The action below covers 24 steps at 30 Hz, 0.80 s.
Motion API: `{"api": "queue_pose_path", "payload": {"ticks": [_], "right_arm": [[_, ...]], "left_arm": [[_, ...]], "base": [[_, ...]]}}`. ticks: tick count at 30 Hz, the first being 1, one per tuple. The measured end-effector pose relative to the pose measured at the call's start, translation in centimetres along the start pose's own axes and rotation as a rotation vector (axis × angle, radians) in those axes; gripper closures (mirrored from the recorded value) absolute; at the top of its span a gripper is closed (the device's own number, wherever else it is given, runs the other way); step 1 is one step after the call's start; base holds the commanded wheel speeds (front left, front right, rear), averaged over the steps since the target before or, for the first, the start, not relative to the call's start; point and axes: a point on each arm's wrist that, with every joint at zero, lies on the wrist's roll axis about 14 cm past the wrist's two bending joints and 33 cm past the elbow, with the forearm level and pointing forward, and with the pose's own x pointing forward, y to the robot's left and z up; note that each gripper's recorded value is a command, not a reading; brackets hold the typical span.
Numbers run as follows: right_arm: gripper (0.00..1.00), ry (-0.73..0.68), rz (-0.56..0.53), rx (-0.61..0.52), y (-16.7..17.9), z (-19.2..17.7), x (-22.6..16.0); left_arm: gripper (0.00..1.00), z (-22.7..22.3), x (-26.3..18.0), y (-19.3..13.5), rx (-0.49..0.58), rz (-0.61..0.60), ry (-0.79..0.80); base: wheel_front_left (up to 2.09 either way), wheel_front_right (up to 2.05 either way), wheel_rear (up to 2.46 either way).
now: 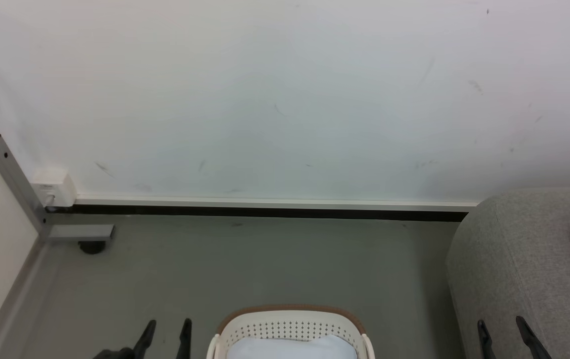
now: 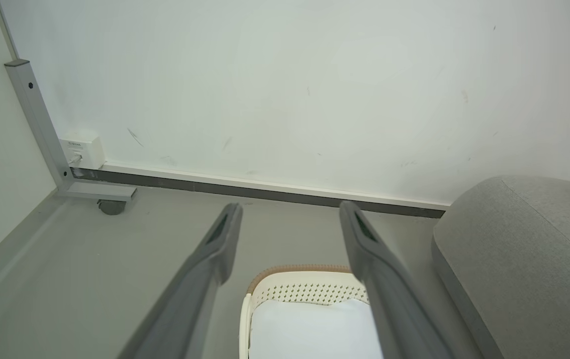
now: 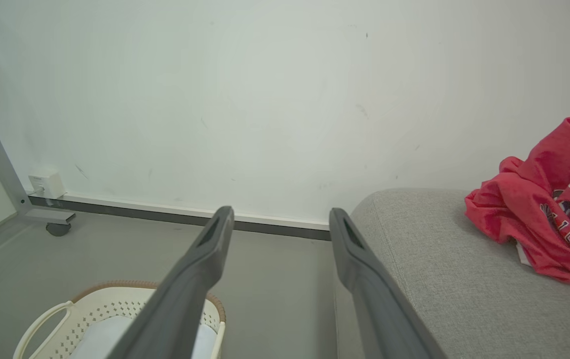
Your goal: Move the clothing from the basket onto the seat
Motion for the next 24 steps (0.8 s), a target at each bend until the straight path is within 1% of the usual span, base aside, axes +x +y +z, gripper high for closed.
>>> {"api": "queue_pose_path", "payload": {"ticks": [5, 6, 11, 13, 24], "right_arm": [[0.0, 0.001, -0.008, 0.0, -0.3, 0.0, 0.0], [1.0, 0.001, -0.008, 0.0, -0.3, 0.0, 0.0], [1.0, 0.056, -0.013, 0.016, -0.1, -1.8, -0.7], [1.0, 0.076, -0.025, 0.044, -0.2, -2.3, -0.8], [1.0, 0.081, -0.097, 0.253, -1.5, -2.3, -0.5]], "left_arm": [[0.0, -0.4, -0.2, -0.1, -0.002, -0.002, 0.009], [1.0, -0.6, -0.2, -0.1, -0.002, -0.003, 0.013], [1.0, -2.6, -1.1, 0.0, -0.012, 0.005, 0.077], [1.0, -3.2, -1.3, 0.2, -0.034, 0.016, 0.098], [1.0, -2.9, -0.8, 1.3, -0.232, 0.084, 0.106]], "base": [[0.0, 0.0, 0.0], [0.0, 0.0, 0.0], [0.0, 0.0, 0.0], [0.0, 0.0, 0.0], [0.0, 0.0, 0.0]]}}
